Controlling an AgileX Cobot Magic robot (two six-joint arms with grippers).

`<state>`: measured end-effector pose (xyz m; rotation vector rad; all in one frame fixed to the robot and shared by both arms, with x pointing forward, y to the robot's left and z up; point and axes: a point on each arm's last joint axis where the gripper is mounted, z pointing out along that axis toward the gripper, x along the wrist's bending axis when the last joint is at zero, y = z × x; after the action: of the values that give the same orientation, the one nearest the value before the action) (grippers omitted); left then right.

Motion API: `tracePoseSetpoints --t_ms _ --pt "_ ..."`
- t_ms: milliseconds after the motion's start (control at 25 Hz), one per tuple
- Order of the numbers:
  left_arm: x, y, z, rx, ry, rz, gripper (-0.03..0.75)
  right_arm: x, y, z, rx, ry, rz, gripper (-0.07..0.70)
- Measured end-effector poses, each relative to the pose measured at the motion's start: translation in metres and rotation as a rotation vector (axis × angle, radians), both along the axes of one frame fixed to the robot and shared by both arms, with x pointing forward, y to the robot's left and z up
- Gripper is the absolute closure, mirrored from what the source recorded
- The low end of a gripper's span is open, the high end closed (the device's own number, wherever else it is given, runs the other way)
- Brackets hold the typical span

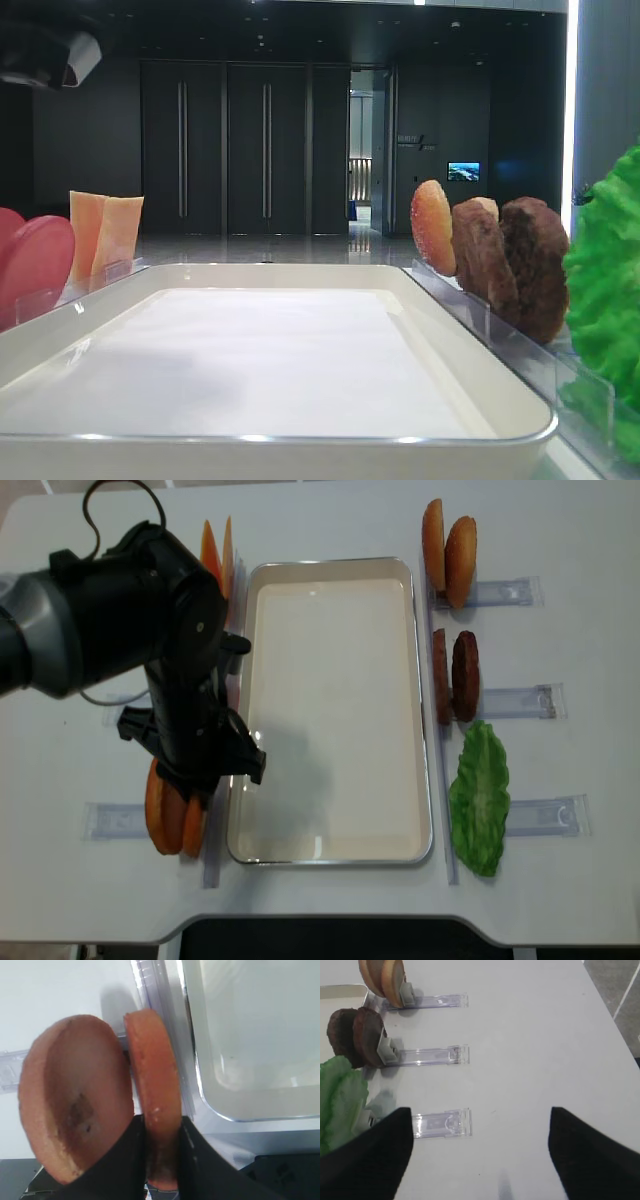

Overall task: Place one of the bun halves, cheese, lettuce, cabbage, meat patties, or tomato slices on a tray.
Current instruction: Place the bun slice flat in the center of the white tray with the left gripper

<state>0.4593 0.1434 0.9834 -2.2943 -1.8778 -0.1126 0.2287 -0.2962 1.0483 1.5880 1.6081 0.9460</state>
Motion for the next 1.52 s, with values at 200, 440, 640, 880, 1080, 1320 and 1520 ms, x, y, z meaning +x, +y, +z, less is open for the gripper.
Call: tracePoseSetpoints --t_ms 200,440,640,880,1080,1320,1520 --pt "-0.004 0.001 0.011 -0.038 -0.018 0.007 0.589 0.0 0.0 0.0 0.0 0.0 0.0 0.1" --pt "-0.021 0.012 0.018 -0.072 -0.02 0.014 0.591 0.0 0.0 0.0 0.0 0.0 0.0 0.1" --pt "-0.03 0.028 0.032 -0.115 -0.062 0.051 0.592 0.0 0.0 0.0 0.0 0.0 0.0 0.1" --pt "-0.034 0.042 0.052 -0.165 -0.131 0.093 0.592 0.0 0.0 0.0 0.0 0.0 0.0 0.1" --pt "-0.035 0.05 0.059 -0.198 -0.149 0.138 0.595 0.0 0.0 0.0 0.0 0.0 0.0 0.1" --pt "-0.031 0.053 0.068 -0.309 -0.129 0.187 0.595 0.0 0.0 0.0 0.0 0.0 0.0 0.1" --pt "-0.026 0.039 0.073 -0.515 -0.148 0.178 0.595 0.0 0.0 0.0 0.0 0.0 0.0 0.1"
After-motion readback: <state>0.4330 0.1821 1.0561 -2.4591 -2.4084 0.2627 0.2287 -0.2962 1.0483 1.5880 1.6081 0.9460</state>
